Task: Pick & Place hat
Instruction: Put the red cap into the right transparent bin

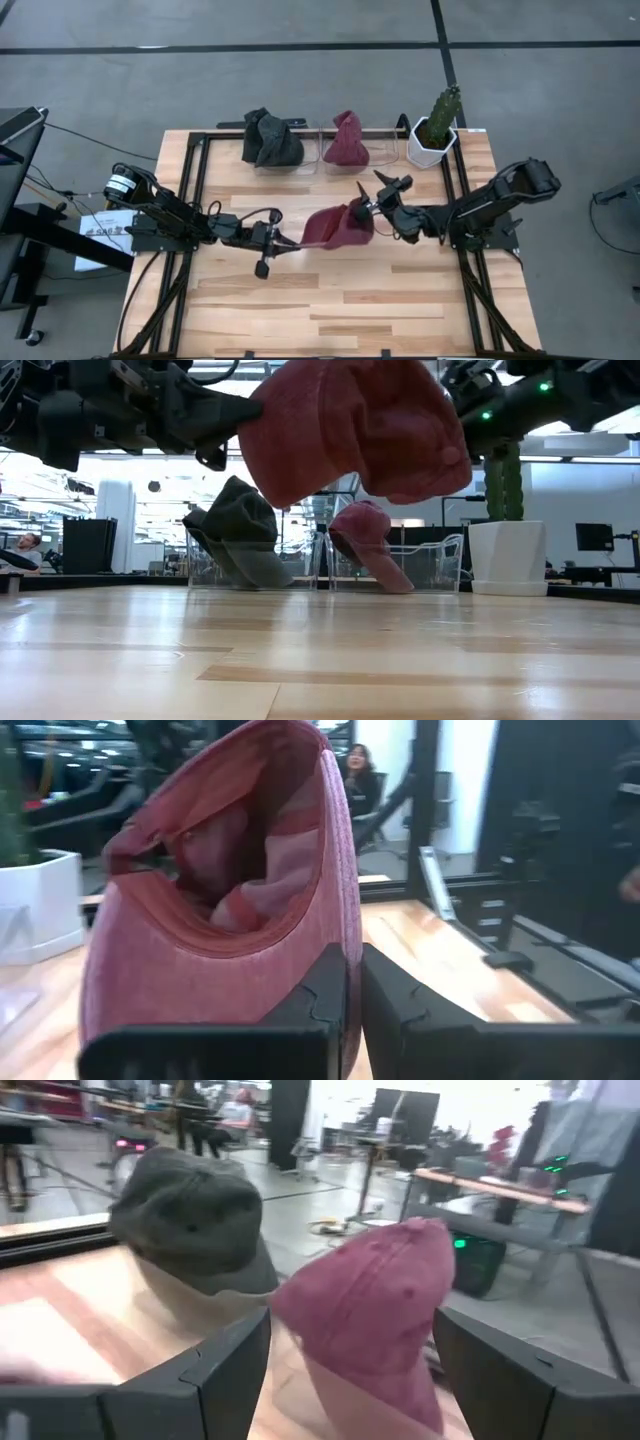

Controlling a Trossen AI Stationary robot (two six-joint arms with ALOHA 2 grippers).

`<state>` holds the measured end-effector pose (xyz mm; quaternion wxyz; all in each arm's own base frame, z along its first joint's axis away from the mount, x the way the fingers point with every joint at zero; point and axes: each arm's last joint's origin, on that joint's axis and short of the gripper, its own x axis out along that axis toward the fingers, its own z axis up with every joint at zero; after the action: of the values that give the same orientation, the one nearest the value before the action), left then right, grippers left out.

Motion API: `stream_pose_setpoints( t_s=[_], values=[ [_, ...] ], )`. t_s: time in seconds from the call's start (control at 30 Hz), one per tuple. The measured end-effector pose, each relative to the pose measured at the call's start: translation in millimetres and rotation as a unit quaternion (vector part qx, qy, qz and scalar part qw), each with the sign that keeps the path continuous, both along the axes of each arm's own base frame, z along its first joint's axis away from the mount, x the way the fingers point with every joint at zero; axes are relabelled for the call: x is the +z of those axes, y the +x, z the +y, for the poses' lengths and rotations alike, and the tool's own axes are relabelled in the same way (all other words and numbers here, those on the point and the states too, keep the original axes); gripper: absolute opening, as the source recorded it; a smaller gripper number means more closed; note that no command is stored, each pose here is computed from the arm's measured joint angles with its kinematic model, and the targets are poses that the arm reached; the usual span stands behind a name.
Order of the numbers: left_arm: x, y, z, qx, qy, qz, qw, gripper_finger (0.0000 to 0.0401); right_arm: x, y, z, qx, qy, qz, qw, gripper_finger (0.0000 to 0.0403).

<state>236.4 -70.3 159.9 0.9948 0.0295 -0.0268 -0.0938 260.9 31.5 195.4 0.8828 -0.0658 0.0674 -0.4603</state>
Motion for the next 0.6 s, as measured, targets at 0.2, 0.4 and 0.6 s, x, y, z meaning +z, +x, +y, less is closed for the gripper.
stream_pose_setpoints(
  t_s=[0.2,0.4,0.6],
  values=[
    [0.0,-0.3,-1.5,-0.027,0.001,0.0,1.0,0.0014,6.0,28.0,7.1,0.019,-0.01,0.012,1.0,0.027],
    [-0.3,-0.1,-1.0,-0.023,0.001,0.002,1.0,0.0014,0.7,59.4,32.4,0.131,-0.041,0.068,0.988,0.027],
    [-2.1,0.1,-0.2,-0.008,0.005,0.01,1.0,0.0014,-8.3,74.4,61.2,0.182,-0.066,0.149,0.97,0.027]
  ],
)
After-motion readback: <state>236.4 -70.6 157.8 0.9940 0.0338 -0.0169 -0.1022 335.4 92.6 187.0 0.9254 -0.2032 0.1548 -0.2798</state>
